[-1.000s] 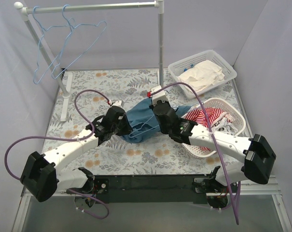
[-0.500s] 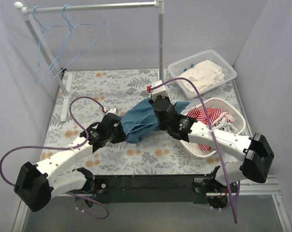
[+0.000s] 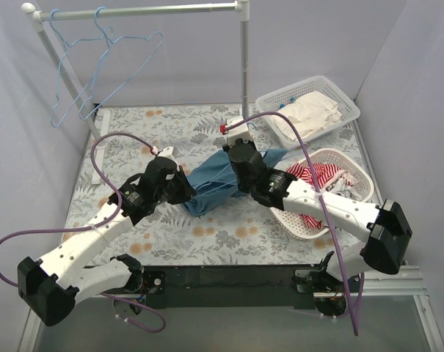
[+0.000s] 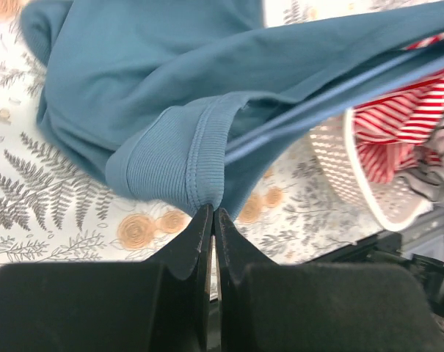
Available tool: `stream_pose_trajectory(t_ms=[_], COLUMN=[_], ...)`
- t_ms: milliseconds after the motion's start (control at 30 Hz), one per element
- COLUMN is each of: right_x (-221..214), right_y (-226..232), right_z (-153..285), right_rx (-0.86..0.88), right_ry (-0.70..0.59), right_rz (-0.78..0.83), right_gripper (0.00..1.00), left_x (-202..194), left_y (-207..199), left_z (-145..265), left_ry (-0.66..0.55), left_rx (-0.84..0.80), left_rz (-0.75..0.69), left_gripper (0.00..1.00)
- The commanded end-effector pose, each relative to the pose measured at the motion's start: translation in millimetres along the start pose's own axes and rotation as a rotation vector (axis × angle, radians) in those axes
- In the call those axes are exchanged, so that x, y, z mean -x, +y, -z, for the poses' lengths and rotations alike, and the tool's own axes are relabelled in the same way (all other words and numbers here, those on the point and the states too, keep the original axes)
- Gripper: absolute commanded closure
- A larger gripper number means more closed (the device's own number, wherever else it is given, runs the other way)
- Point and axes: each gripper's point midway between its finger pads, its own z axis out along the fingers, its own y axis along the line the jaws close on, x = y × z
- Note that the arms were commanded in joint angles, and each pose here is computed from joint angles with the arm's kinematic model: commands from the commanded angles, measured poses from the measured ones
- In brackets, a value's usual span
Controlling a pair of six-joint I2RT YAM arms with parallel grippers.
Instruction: Place the tank top on the hanger
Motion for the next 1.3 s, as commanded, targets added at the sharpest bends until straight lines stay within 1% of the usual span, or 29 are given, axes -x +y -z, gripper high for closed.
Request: stream_pose_trajectory(t_ms=[0,33,100,167,200,267,333,367,400,467,500,567,600,667,700,733,800,833,900,933,967,1000,1033,1067,1133,1200,1267], right_x=[61,80,91,111,116,131,136,141,145,151,154,165,179,194,213,220,242,261,286,297,317,328,340,352,365,366,361], right_y=[-11,-12,-6,-5,-3,-3,-3,-3,-2,-3,-2,2,-4,-5,-15,-15,-22,-28,-37,-40,-52,-58,-59,-74,-81,-85,-82], right_z=[-5,-4,-6,-5,-4,-4,-4,-5,-5,-3,-2,1,6,12,19,23,34,45,64,73,91,101,114,131,150,160,161], right_rx=[-0.057,-0.048,-0.026,-0.011,-0.008,-0.016,-0.023,-0.024,-0.023,-0.012,-0.002,0.036,0.041,0.057,0.057,0.075,0.106,0.138,0.189,0.221,0.246,0.273,0.327,0.353,0.414,0.446,0.463], right_ry=[-0.089,-0.114,-0.12,-0.145,-0.15,-0.165,-0.167,-0.173,-0.178,-0.177,-0.18,-0.198,-0.22,-0.241,-0.274,-0.286,-0.332,-0.375,-0.439,-0.471,-0.524,-0.557,-0.598,-0.645,-0.7,-0.721,-0.713], right_rz=[-0.065,-0.088,-0.08,-0.086,-0.079,-0.08,-0.064,-0.07,-0.074,-0.069,-0.067,-0.076,-0.1,-0.108,-0.141,-0.144,-0.182,-0.218,-0.272,-0.288,-0.335,-0.36,-0.38,-0.415,-0.474,-0.501,-0.493], right_gripper=[0.99,0.99,0.99,0.99,0.99,0.99,0.99,0.99,0.99,0.99,0.99,0.99,0.99,0.99,0.99,0.99,0.99,0.99,0.99,0.99,0.99,0.99,0.99,0.99,0.99,0.99,0.99], left_x=[35,38,58,68,81,88,100,103,108,118,123,138,147,169,179,188,214,224,243,248,253,260,263,267,272,272,270], left_y=[-39,-42,-58,-65,-75,-82,-96,-100,-104,-105,-108,-117,-123,-137,-144,-148,-162,-167,-177,-179,-182,-186,-188,-190,-192,-194,-193], left_z=[30,33,45,48,57,59,69,69,75,82,86,102,110,136,149,160,205,222,262,273,282,303,309,312,326,330,330], left_ry=[-0.051,-0.051,-0.094,-0.104,-0.134,-0.14,-0.161,-0.163,-0.175,-0.215,-0.238,-0.29,-0.326,-0.408,-0.459,-0.5,-0.644,-0.698,-0.819,-0.855,-0.88,-0.927,-0.945,-0.959,-0.994,-1.006,-1.0], left_rx=[-0.101,-0.101,-0.129,-0.13,-0.151,-0.161,-0.198,-0.205,-0.217,-0.21,-0.217,-0.242,-0.264,-0.308,-0.331,-0.348,-0.411,-0.431,-0.485,-0.495,-0.504,-0.527,-0.529,-0.53,-0.543,-0.55,-0.546], left_rz=[-0.03,-0.039,-0.048,-0.07,-0.074,-0.086,-0.088,-0.092,-0.094,-0.104,-0.112,-0.127,-0.149,-0.167,-0.184,-0.191,-0.21,-0.21,-0.211,-0.232,-0.238,-0.239,-0.256,-0.261,-0.261,-0.271,-0.293], left_gripper=[1.0,1.0,1.0,1.0,1.0,1.0,1.0,0.93,0.89,0.89,0.85,0.69,0.63,0.6,0.53,0.52,0.51,0.5,0.48,0.48,0.48,0.48,0.48,0.48,0.47,0.47,0.46])
